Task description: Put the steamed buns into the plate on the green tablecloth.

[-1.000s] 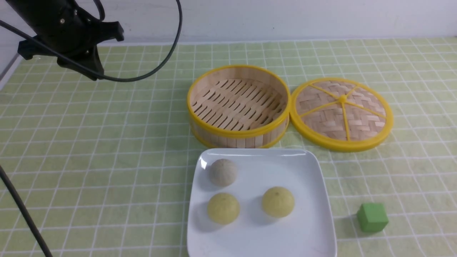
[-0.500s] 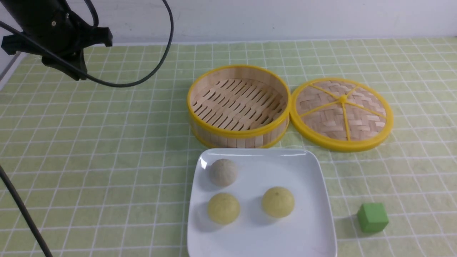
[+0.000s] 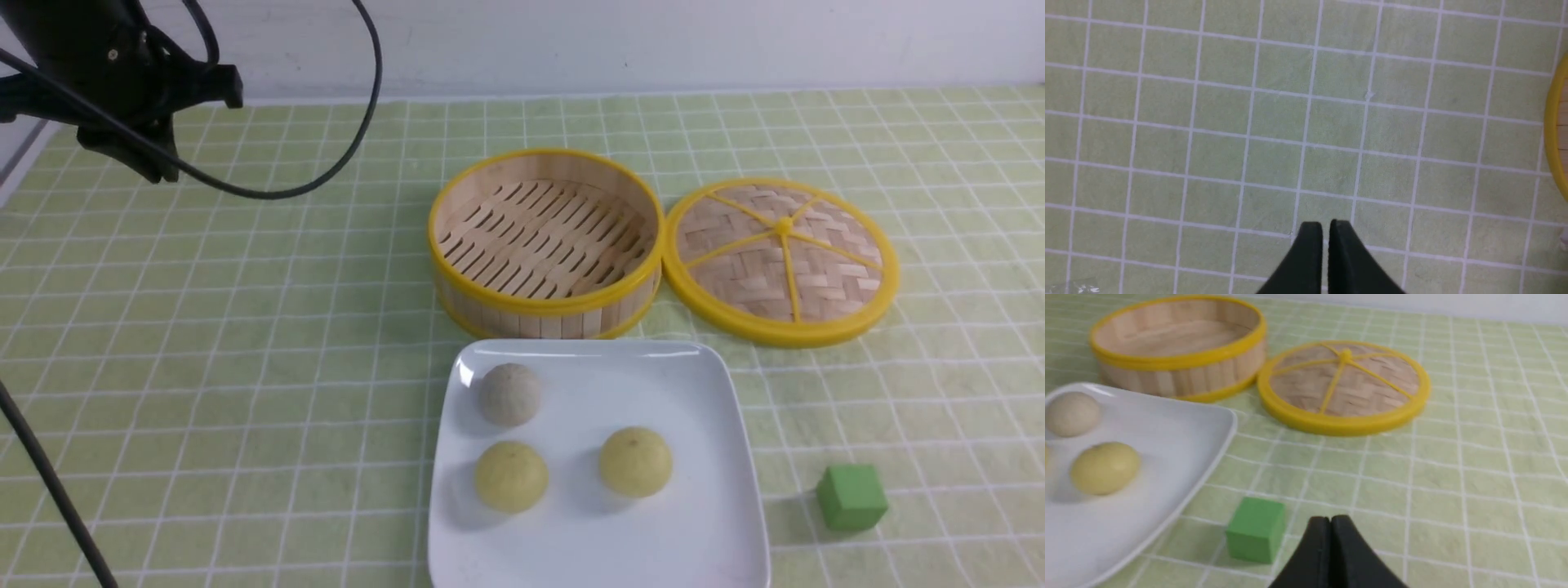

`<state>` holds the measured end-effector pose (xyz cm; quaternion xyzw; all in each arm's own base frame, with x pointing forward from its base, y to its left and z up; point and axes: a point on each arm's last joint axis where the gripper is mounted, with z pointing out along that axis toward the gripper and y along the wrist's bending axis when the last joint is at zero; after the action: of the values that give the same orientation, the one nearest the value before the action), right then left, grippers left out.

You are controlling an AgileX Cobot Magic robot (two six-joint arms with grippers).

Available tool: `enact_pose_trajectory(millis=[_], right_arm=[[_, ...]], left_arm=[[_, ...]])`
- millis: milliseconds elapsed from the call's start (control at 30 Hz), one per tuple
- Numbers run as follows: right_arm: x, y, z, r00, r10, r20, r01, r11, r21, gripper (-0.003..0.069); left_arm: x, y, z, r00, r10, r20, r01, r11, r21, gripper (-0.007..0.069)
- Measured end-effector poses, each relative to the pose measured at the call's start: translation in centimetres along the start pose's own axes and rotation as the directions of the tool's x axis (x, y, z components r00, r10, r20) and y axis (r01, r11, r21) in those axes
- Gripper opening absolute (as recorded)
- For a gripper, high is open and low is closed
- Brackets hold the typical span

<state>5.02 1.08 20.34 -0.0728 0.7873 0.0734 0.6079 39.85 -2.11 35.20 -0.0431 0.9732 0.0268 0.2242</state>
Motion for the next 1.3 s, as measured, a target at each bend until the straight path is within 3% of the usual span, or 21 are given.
enact_pose_trajectory(millis=[200,400,600,733,833,967,1100,1233,1300], right_arm=[[3.0,-0.6,0.8,0.998,0.033,-0.060,-0.026,0.994,0.103,0.0009],[3.0,-0.7,0.8,0.998,0.029,-0.063,-0.022,0.994,0.111,0.0013],[3.0,-0.7,0.8,0.998,0.028,-0.063,-0.021,0.994,0.111,0.0015],[3.0,-0.7,0.8,0.998,0.027,-0.063,-0.020,0.994,0.111,0.0019],[3.0,-0.7,0.8,0.998,0.027,-0.063,-0.020,0.994,0.111,0.0025],[3.0,-0.7,0.8,0.998,0.027,-0.063,-0.020,0.994,0.111,0.0029],[3.0,-0.7,0.8,0.998,0.026,-0.063,-0.019,0.994,0.111,0.0036],[3.0,-0.7,0.8,0.998,0.026,-0.063,-0.019,0.994,0.111,0.0041],[3.0,-0.7,0.8,0.998,0.026,-0.063,-0.019,0.994,0.111,0.0045]], left_arm=[[1.3,0.5,-5.2,0.995,0.026,0.094,-0.030,0.999,0.040,0.0002],[4.9,1.5,-10.1,0.984,0.071,0.160,-0.079,0.996,0.041,0.0002],[12.2,2.5,-13.2,0.986,0.042,0.159,-0.057,0.995,0.088,0.0002],[20.1,2.4,-12.3,0.993,0.032,0.110,-0.053,0.979,0.198,0.0003],[25.1,2.4,-10.9,0.982,0.006,0.189,-0.059,0.960,0.273,0.0005],[29.1,2.7,-10.4,0.917,-0.072,0.392,-0.065,0.943,0.326,0.0005],[31.7,3.3,-10.3,0.767,-0.174,0.618,-0.069,0.934,0.349,0.0011],[33.1,3.7,-9.9,0.646,-0.225,0.729,-0.077,0.931,0.356,0.0013],[33.6,3.8,-9.6,0.625,-0.234,0.745,-0.078,0.930,0.358,0.0015]])
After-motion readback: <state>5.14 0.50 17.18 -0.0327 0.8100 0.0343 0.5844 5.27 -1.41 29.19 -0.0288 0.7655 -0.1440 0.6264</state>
